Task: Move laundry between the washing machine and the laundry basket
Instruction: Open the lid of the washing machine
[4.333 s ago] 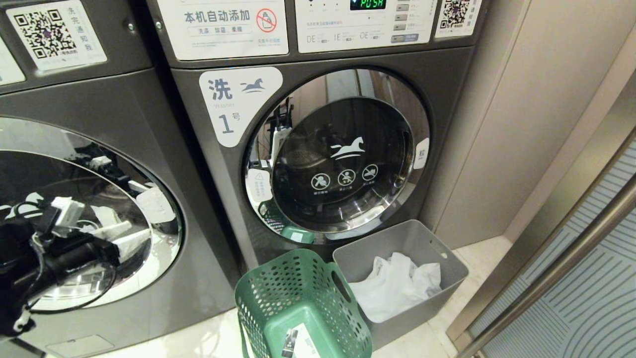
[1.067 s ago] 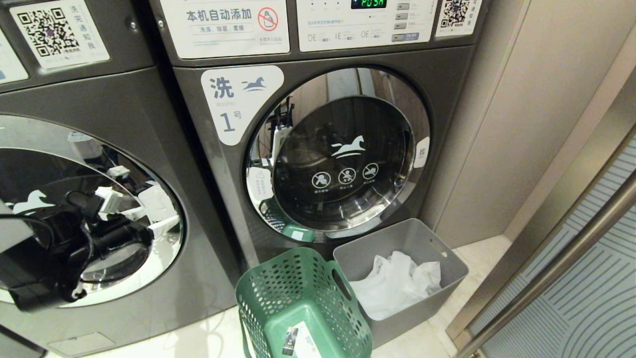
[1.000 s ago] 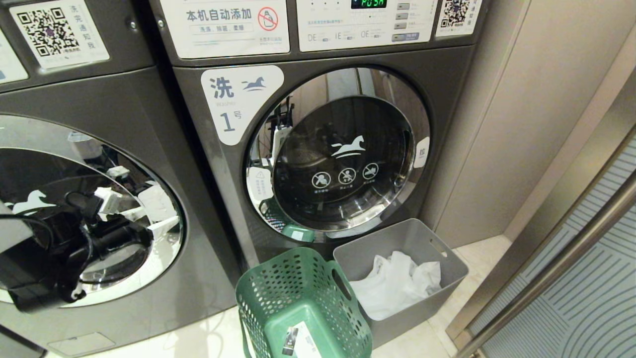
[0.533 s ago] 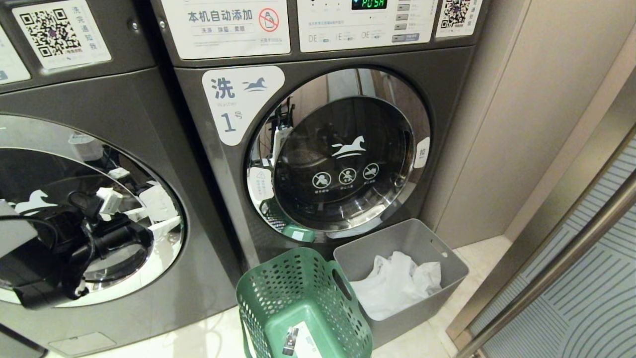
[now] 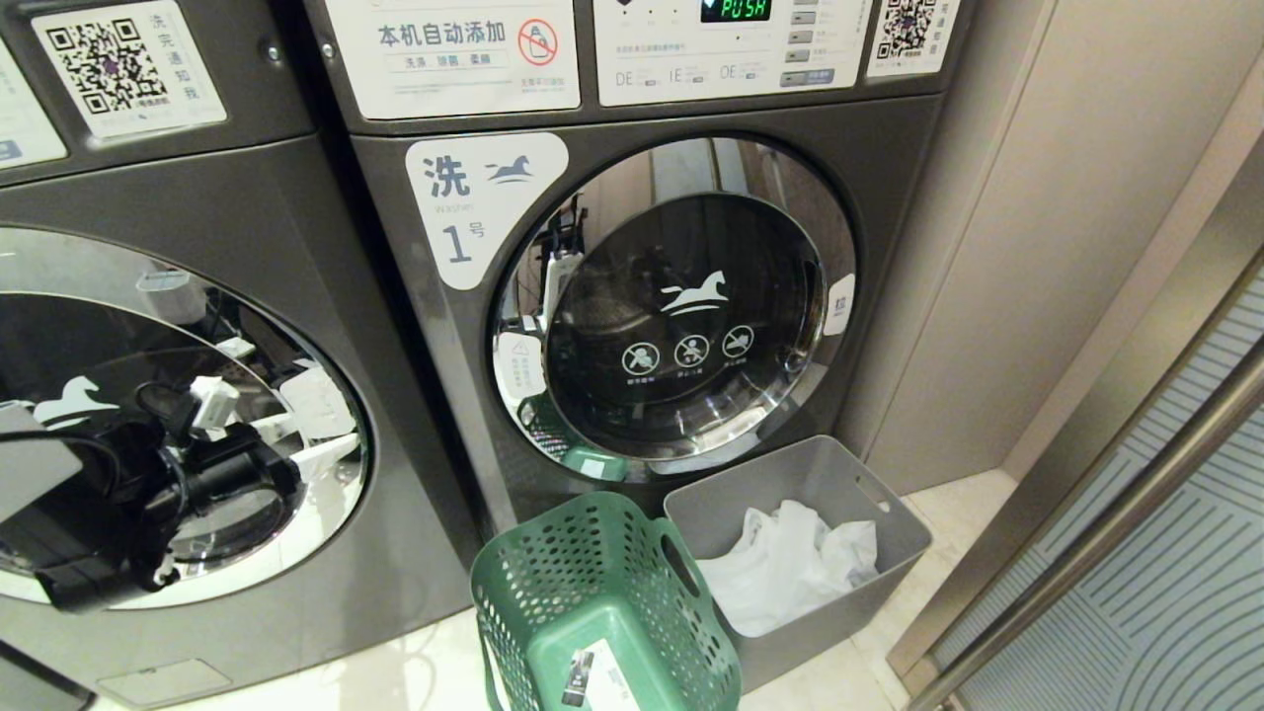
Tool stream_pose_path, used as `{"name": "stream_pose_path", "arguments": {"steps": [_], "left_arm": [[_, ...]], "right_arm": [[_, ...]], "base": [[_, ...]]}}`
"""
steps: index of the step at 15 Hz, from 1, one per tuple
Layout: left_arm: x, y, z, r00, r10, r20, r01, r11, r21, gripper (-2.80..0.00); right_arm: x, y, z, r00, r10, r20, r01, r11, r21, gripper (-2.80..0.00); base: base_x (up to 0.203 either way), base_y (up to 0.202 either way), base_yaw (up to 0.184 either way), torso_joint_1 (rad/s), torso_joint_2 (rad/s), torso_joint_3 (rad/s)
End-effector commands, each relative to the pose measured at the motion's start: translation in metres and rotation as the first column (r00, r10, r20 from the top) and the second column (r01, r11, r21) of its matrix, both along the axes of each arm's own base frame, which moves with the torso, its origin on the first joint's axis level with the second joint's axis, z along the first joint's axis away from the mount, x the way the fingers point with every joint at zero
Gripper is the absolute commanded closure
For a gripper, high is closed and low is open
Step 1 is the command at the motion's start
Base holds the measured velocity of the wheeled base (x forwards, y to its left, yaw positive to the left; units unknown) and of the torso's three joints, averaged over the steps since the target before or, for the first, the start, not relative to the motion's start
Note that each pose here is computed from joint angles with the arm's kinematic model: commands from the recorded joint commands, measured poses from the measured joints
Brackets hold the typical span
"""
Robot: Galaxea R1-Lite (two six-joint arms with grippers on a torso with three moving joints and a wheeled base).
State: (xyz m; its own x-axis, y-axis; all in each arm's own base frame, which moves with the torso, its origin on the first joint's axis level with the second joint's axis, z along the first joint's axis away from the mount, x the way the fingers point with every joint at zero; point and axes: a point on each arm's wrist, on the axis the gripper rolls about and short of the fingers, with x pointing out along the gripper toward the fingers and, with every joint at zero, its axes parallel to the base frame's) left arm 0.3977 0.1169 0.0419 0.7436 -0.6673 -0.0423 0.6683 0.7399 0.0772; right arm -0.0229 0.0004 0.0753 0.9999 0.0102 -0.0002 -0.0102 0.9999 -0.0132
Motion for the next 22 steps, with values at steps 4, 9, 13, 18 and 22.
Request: {"name": "stream_pose_path", "arguments": {"steps": [4,9,13,18,22], "left_arm": [[-0.001,-0.006,-0.004,0.991,-0.135,0.003,0.135,0.991,-0.009,-2.80],[-0.003,-0.007,0.000,0.982,-0.186,0.018,0.186,0.982,-0.004,-2.80],[-0.015,-0.010,-0.002,0.983,-0.183,0.020,0.183,0.983,0.004,-2.80],[-0.023,-0.010,0.003,0.983,-0.179,0.029,0.179,0.984,0.009,-2.80],[-0.032,0.009,0.003,0.992,-0.124,0.024,0.124,0.992,0.008,-2.80]], "right_arm": [[0.000,0.000,0.000,1.000,0.001,-0.001,-0.001,1.000,-0.001,0.00],[0.000,0.000,0.000,1.000,0.001,-0.001,-0.001,1.000,-0.001,0.00],[0.000,0.000,0.000,1.000,0.001,-0.001,-0.001,1.000,-0.001,0.00],[0.000,0.000,0.000,1.000,0.001,-0.001,-0.001,1.000,-0.001,0.00],[0.000,0.000,0.000,1.000,0.001,-0.001,-0.001,1.000,-0.001,0.00]], "base": [[0.000,0.000,0.000,0.000,0.00,0.000],[0.000,0.000,0.000,0.000,0.00,0.000],[0.000,0.000,0.000,0.000,0.00,0.000],[0.000,0.000,0.000,0.000,0.00,0.000],[0.000,0.000,0.000,0.000,0.00,0.000]]}}
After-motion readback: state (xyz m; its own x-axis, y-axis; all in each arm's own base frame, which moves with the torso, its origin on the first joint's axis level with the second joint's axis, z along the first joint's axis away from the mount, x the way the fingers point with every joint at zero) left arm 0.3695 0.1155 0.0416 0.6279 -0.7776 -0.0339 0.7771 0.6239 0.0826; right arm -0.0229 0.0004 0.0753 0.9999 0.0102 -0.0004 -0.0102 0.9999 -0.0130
